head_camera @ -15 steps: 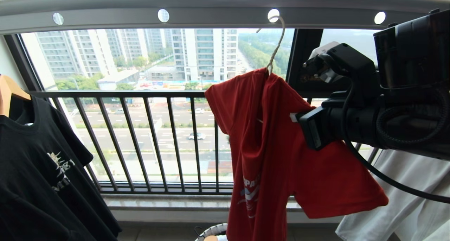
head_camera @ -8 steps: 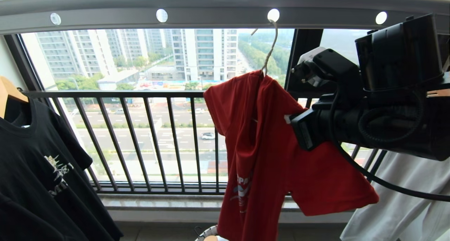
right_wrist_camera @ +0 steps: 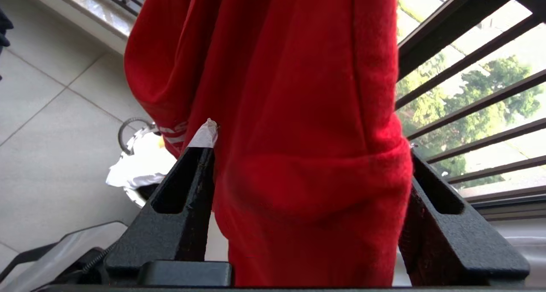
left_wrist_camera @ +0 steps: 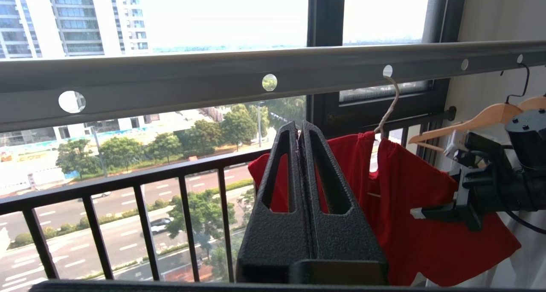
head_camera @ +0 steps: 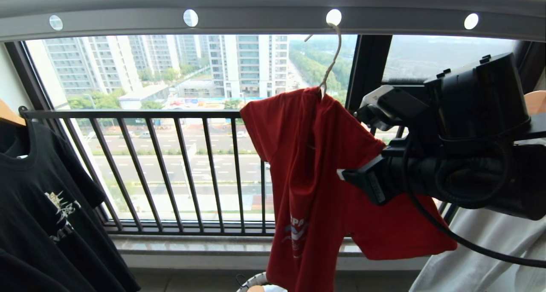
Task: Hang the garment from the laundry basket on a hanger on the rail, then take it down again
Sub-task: Hang the clothes rack on the clothesline
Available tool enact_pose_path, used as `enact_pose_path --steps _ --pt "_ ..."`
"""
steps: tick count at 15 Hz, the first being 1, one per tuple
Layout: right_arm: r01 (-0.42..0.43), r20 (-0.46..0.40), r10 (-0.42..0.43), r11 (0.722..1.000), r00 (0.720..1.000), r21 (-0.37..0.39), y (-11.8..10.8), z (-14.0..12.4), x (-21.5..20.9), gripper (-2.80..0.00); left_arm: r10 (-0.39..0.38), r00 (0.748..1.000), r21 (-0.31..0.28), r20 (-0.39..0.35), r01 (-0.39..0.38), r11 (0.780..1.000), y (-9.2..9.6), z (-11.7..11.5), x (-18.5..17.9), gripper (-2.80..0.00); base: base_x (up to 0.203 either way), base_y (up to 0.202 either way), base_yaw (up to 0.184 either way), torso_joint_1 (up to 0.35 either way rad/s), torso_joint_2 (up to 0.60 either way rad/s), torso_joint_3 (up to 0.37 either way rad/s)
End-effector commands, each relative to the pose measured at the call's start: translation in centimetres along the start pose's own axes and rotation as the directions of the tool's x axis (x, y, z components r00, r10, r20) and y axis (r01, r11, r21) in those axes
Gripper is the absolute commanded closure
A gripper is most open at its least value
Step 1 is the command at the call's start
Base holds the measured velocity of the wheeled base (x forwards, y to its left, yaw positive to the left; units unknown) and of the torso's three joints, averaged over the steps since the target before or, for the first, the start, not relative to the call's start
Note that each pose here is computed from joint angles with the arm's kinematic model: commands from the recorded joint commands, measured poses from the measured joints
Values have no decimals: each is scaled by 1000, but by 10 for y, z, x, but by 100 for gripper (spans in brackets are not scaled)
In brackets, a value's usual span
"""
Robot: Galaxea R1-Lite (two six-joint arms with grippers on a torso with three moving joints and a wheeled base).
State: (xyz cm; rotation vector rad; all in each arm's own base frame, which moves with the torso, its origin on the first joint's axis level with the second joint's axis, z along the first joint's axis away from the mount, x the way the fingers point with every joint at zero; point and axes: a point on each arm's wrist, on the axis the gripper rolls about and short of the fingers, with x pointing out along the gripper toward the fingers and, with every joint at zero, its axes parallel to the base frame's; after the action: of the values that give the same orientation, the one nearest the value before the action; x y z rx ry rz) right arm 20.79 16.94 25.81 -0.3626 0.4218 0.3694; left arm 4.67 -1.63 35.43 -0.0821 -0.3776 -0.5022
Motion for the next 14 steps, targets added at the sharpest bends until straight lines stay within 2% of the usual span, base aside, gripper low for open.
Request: enact_pose_path --steps 1,4,10,14 --pt "1 -30 -1 1000 1000 -7 -3 -18 -10 -280 -1 1000 -2 -3 1 1000 0 -1 1 0 0 0 0 0 0 0" --pt "8 -33 -6 998 999 57 -12 -31 -29 -280 -1 1000 -3 -10 1 1000 1 -2 3 0 0 0 0 0 0 0" --pt "2 -166 14 995 986 98 -21 -68 -50 -280 -1 1000 -5 -19 1 1000 1 -4 4 0 0 0 0 0 0 0" --pt "3 -163 16 993 986 120 -29 -77 -59 -280 -1 1000 -5 -19 1 1000 1 -4 4 0 0 0 0 0 0 0"
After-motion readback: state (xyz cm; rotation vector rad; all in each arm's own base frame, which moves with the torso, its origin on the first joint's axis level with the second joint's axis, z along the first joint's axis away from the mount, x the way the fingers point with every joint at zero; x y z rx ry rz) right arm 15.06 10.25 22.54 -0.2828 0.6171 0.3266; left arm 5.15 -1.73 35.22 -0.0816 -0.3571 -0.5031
